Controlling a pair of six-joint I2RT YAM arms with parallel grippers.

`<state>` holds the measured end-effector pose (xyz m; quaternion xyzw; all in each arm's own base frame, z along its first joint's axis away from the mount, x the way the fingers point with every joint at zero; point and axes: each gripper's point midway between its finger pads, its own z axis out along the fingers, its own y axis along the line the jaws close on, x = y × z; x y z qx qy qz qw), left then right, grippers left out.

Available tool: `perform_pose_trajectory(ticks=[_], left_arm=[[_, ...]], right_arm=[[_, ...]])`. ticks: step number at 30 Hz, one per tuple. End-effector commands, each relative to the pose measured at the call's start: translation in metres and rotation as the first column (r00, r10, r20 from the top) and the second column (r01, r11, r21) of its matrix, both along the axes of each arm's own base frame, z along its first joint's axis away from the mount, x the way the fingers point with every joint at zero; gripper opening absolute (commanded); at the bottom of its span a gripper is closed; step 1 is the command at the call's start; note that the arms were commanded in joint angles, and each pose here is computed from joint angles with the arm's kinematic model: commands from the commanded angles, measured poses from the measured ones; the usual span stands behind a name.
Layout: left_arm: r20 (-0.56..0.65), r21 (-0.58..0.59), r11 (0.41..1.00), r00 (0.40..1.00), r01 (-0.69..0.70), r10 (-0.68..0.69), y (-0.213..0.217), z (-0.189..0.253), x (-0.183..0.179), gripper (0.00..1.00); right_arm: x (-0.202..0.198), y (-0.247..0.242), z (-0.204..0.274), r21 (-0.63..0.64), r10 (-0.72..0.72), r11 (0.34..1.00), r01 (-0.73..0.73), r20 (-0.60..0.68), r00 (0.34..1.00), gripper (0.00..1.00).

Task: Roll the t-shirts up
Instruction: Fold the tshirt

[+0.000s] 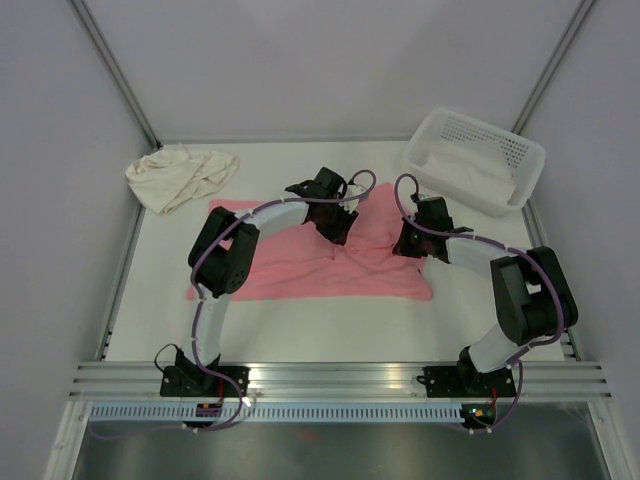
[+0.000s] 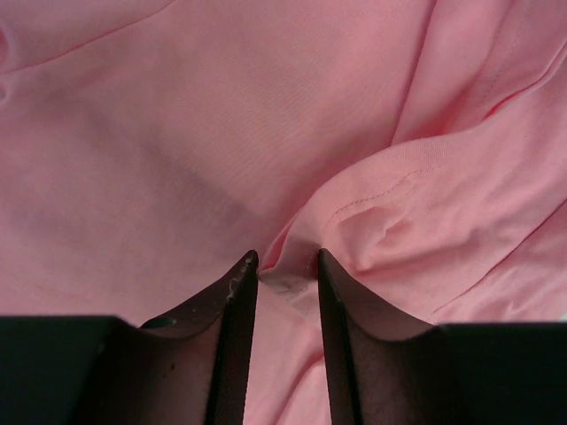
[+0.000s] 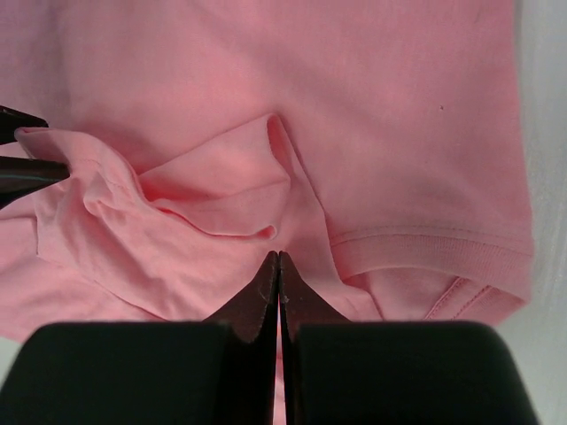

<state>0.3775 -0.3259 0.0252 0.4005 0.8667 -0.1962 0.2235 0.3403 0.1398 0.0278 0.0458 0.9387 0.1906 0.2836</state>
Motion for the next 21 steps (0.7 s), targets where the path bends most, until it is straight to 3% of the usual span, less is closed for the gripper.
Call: perform_pose_trajectory(ticks=[1,2,5,6,21], left_arm=[[0.012,-0.058,0.998,1.0,-0.007,0.008,-0.014,0.017,0.006,0.38],[0.012,-0.058,0.998,1.0,-0.012,0.013,-0.014,0.017,0.006,0.36],[0.031,-0.04,0.998,0.998,-0.056,0.058,-0.008,0.022,0.011,0.05],[0.039,-0.04,0.997,0.997,-0.066,0.068,-0.007,0.025,0.012,0.03],[-0.024,-0.02,0.977,0.977,-0.211,0.211,0.013,0.007,-0.008,0.03]], right_arm=[[0.008,0.005,0.002,0.024,0.0,1.0,0.0,0.024,1.0,0.0],[0.009,0.006,0.002,0.028,0.001,1.0,-0.002,0.028,1.0,0.0],[0.013,0.012,0.002,0.048,0.011,0.999,-0.012,0.029,1.0,0.0],[0.016,0.014,0.004,0.052,0.011,0.999,-0.013,0.035,0.999,0.0],[0.039,0.045,0.01,0.053,0.053,0.997,-0.057,0.079,0.995,0.0]])
